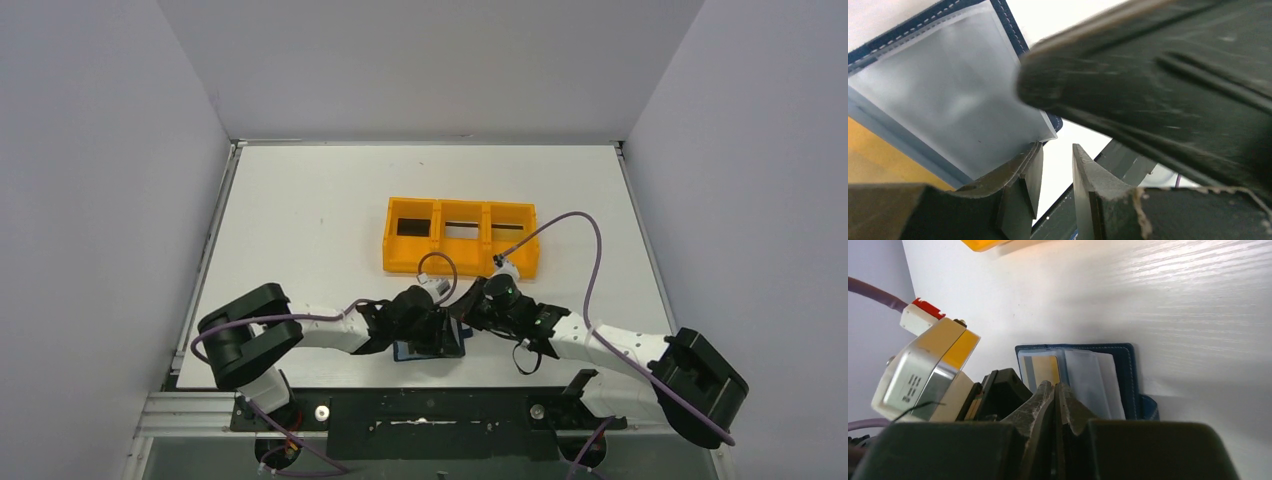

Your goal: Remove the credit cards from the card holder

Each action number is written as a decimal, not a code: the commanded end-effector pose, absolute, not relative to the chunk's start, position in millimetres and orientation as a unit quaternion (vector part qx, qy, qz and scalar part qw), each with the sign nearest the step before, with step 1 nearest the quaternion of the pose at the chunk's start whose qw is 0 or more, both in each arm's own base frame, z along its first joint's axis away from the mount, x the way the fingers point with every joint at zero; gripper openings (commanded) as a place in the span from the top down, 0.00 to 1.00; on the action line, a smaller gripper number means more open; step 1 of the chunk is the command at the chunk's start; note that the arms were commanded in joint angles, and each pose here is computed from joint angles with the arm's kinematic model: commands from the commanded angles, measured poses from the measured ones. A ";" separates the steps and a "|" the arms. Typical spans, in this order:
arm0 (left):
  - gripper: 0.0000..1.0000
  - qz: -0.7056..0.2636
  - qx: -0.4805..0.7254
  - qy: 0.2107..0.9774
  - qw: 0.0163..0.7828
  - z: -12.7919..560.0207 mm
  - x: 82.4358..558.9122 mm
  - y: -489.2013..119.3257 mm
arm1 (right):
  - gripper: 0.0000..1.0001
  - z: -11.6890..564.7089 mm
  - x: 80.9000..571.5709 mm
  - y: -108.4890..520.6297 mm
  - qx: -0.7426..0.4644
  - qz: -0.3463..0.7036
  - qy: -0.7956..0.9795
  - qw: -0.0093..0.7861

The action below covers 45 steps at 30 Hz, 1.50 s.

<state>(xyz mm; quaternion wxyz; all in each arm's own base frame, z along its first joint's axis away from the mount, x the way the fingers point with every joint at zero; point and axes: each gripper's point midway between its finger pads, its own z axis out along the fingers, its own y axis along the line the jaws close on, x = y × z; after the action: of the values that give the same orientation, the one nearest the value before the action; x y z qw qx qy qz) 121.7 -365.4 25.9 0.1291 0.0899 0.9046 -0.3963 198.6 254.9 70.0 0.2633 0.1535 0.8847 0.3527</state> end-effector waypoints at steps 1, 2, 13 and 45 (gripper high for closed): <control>0.72 -0.393 0.092 0.903 0.149 24.3 119.4 -370.9 | 0.99 72.6 202.2 271.5 0.141 0.384 0.877 0.252; 0.72 -0.391 0.091 0.904 0.149 22.8 118.4 -369.1 | 1.00 68.1 201.7 272.3 0.141 0.380 0.880 0.246; 0.69 -0.383 0.093 0.894 0.213 64.6 137.7 -360.9 | 0.96 13.3 183.3 235.9 0.207 0.309 0.899 0.232; 0.66 -0.257 -0.005 0.948 0.188 24.4 153.4 -267.1 | 0.84 62.0 187.4 285.4 0.112 0.410 0.872 0.243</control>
<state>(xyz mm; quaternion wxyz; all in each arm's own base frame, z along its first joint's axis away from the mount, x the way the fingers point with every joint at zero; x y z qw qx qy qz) 158.1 -271.8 31.3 0.1910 0.0086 0.9454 -0.2641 185.8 272.5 53.0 0.2459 0.1256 0.8762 0.3951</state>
